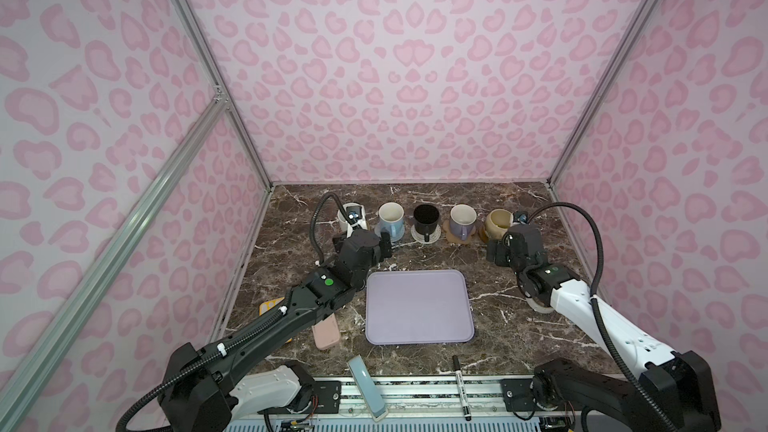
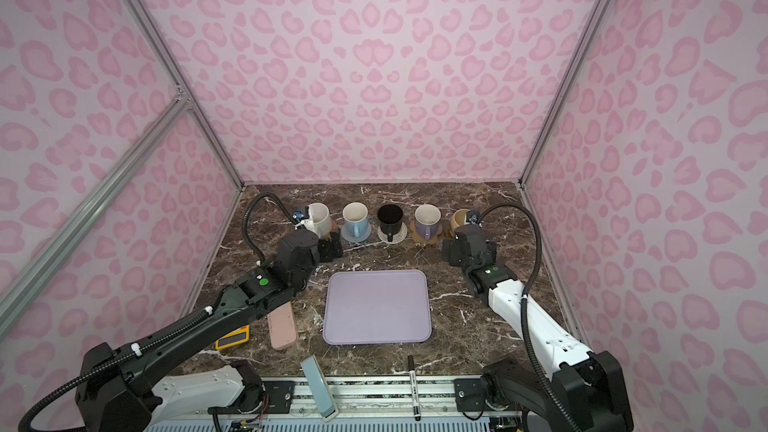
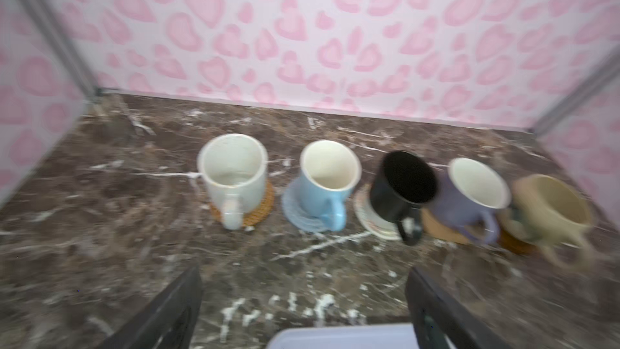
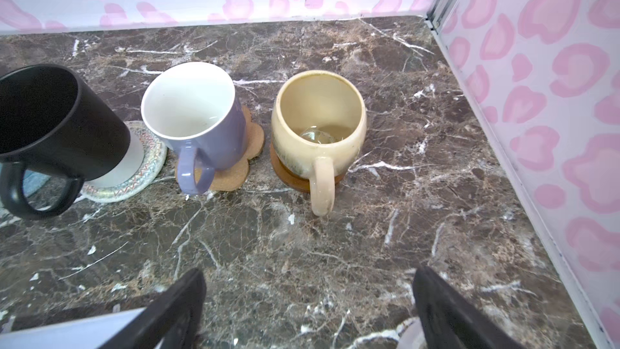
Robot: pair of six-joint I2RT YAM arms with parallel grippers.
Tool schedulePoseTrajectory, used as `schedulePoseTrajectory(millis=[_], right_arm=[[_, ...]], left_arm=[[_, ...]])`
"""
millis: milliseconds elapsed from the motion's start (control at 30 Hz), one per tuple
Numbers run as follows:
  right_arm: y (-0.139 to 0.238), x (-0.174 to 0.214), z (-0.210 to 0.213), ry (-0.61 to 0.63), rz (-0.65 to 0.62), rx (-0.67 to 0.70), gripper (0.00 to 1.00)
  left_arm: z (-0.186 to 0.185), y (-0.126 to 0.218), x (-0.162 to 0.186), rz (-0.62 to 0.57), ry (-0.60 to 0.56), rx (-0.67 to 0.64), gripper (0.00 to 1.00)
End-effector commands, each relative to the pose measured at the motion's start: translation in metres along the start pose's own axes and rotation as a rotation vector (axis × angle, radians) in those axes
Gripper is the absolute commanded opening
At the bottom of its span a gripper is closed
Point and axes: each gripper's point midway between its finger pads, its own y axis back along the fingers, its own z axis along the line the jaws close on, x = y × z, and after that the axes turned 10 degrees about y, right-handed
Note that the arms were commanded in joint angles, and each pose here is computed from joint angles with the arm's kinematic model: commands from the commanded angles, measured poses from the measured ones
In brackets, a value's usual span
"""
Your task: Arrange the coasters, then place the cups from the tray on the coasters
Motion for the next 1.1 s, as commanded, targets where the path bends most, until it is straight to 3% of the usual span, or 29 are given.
schedulePoseTrajectory(millis=[0,133,267,400,500,567,633,700,833,1067], right_arm=[[0.0,-0.023,-0.007,0.046,-0.131,0.051,0.94],[-0.013,-0.003,-0.021,0.071,-0.13,0.113,0.95],[-0.026,0.007,-0.046,0.014,-0.156,0.16,0.95],[-0.032,0.012,-0.066,-0.05,-0.265,0.183,0.94],[-0.034,0.016,-0.07,-0.019,-0.281,0.202,0.93],[-0.037,0.019,-0.071,-0.008,-0.288,0.22,0.94],[-0.042,0.021,-0.072,-0.017,-0.303,0.23,0.94],[-0.05,0.026,-0.069,-0.013,-0.307,0.223,0.94],[-0.053,0.02,-0.068,-0.016,-0.34,0.211,0.94],[-0.074,0.034,-0.058,0.002,-0.329,0.166,0.94]], left_arm=[[0.06,0.006,-0.029,-0.194,-0.036,-0.237,0.95],[0.105,0.005,-0.02,-0.233,-0.019,-0.294,1.0],[0.147,0.01,-0.022,-0.301,0.01,-0.415,0.97],[0.171,-0.007,-0.008,-0.284,-0.003,-0.454,0.97],[0.187,-0.02,0.005,-0.251,0.028,-0.459,0.97],[0.194,-0.026,0.009,-0.262,0.014,-0.437,0.97],[0.188,-0.031,0.011,-0.305,-0.044,-0.328,0.97],[0.184,-0.04,0.014,-0.277,-0.03,-0.237,0.97],[0.186,-0.052,0.019,-0.251,-0.056,-0.242,0.97],[0.207,-0.078,0.036,-0.215,0.026,-0.24,0.97]])
